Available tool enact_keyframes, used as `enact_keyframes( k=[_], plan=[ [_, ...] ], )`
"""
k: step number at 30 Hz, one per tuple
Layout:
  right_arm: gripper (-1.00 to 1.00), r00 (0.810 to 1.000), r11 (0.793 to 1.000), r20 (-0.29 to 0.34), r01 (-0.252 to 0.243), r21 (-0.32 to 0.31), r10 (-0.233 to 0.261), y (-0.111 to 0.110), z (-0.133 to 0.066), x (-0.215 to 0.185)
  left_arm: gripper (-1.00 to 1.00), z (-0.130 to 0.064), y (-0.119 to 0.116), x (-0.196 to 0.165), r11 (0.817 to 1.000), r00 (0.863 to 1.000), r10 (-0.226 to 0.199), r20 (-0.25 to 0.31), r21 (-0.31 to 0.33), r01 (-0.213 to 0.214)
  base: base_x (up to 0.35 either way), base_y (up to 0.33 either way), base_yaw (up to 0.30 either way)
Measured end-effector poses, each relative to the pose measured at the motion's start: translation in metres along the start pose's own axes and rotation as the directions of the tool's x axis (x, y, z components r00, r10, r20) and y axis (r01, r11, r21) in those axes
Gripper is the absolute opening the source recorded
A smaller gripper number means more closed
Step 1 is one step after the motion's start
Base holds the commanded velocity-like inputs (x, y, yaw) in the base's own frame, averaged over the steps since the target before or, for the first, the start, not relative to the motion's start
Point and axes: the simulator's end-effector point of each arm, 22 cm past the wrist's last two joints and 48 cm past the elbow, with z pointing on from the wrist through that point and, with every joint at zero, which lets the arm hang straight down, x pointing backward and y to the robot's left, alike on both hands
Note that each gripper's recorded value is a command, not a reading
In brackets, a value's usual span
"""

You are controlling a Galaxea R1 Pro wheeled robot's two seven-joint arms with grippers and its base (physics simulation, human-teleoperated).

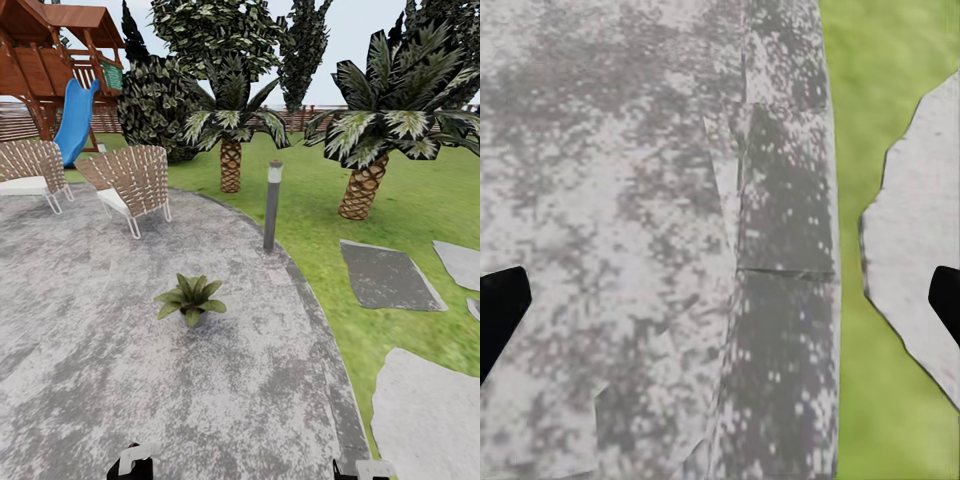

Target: Pick up the pesticide atomizer in the garden and spray insectifuge to fully cover both potted plants in the garden.

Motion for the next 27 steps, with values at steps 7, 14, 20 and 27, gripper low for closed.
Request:
enact_keyframes(
  k=[7,14,20,27],
  plan=[
    [1.00,1.000,1.000,0.000,0.000,0.001,0.000,-0.0002,-0.0001,0.0002,-1.00,0.0000,0.0000,0.0000,1.000,1.000,0.000,0.000,0.000,0.000,0.110,0.297,-0.084],
    [1.00,1.000,1.000,0.000,0.000,0.001,0.000,-0.0002,-0.0001,0.0001,-1.00,0.0001,-0.0001,-0.0005,1.000,1.000,0.000,0.002,0.000,0.000,0.110,0.297,-0.244],
    [1.00,1.000,1.000,0.000,0.000,0.001,0.000,-0.0002,-0.0001,0.0002,-1.00,0.0001,0.0000,-0.0005,1.000,1.000,-0.001,0.002,0.000,0.001,0.101,0.298,-0.261],
    [1.00,1.000,1.000,0.000,0.000,0.000,0.000,-0.0001,0.0000,0.0001,-1.00,0.0002,-0.0001,-0.0006,1.000,1.000,0.000,0.002,0.000,0.000,0.040,0.302,-0.262]
  ],
)
